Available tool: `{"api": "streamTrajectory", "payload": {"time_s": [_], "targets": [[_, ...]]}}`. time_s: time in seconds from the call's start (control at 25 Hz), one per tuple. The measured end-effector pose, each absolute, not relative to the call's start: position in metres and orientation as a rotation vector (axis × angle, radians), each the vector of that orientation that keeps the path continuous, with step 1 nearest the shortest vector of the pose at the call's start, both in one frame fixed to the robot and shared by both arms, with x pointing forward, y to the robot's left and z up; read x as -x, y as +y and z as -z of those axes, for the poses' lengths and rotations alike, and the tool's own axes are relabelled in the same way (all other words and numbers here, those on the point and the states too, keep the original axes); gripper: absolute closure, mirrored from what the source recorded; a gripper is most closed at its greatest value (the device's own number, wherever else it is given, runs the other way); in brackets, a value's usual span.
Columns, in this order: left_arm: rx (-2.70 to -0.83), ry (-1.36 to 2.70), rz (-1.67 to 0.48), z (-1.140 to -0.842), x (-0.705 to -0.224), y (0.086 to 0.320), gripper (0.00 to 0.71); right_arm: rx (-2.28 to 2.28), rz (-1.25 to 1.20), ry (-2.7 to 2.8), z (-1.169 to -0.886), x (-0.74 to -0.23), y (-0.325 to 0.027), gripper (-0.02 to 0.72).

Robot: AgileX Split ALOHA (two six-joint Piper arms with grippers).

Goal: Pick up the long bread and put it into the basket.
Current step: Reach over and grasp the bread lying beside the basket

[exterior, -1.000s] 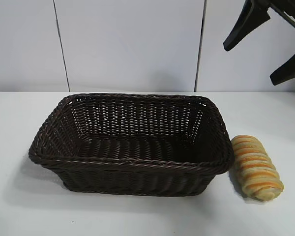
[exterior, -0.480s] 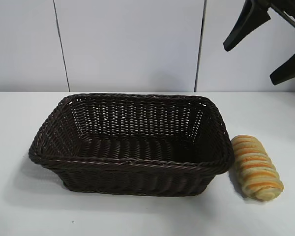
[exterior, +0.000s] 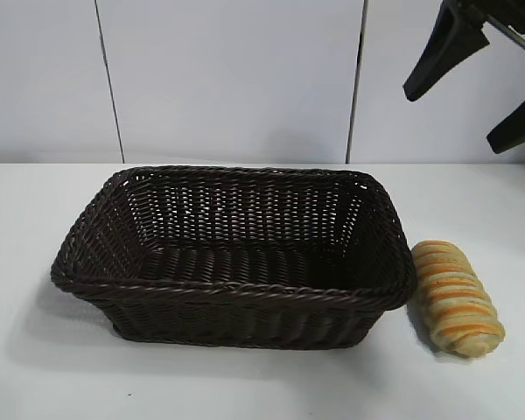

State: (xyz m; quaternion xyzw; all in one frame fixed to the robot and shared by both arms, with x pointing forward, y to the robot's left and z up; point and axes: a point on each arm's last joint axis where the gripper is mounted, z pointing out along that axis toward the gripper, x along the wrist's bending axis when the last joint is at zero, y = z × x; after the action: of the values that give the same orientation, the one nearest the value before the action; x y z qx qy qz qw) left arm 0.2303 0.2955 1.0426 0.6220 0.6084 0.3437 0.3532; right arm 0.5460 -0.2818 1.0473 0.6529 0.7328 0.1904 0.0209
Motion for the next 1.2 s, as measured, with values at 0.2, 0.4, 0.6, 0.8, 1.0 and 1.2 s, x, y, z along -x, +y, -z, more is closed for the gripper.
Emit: {"api": "streamTrajectory", "payload": {"time_s": [0.2, 0.4, 0.6, 0.8, 1.0, 1.2], "targets": [[-1.612, 1.568, -0.887, -1.043, -0.230, 0.296, 0.016, -2.003, -0.518, 2.230, -1.018, -0.540, -0.288, 0.010], [-1.612, 1.568, -0.887, -1.043, -0.230, 0.296, 0.016, -1.966, -0.531, 2.162, -0.988, -0.534, -0.291, 0.011], [-1.612, 1.568, -0.887, -1.043, -0.230, 0.296, 0.016, -1.944, -0.563, 2.089, -0.973, -0.530, -0.293, 0.012], [-1.612, 1.568, -0.887, -1.043, -0.230, 0.296, 0.016, -1.993, -0.575, 2.085, -0.956, -0.537, -0.292, 0.020], [-1.612, 1.568, -0.887, -1.043, -0.230, 0.296, 0.016, -2.071, -0.543, 2.102, -0.928, -0.544, -0.290, 0.025], [-1.612, 1.568, -0.887, -1.043, -0.230, 0.296, 0.016, -2.123, -0.543, 2.084, -0.912, -0.549, -0.290, 0.107]]}}
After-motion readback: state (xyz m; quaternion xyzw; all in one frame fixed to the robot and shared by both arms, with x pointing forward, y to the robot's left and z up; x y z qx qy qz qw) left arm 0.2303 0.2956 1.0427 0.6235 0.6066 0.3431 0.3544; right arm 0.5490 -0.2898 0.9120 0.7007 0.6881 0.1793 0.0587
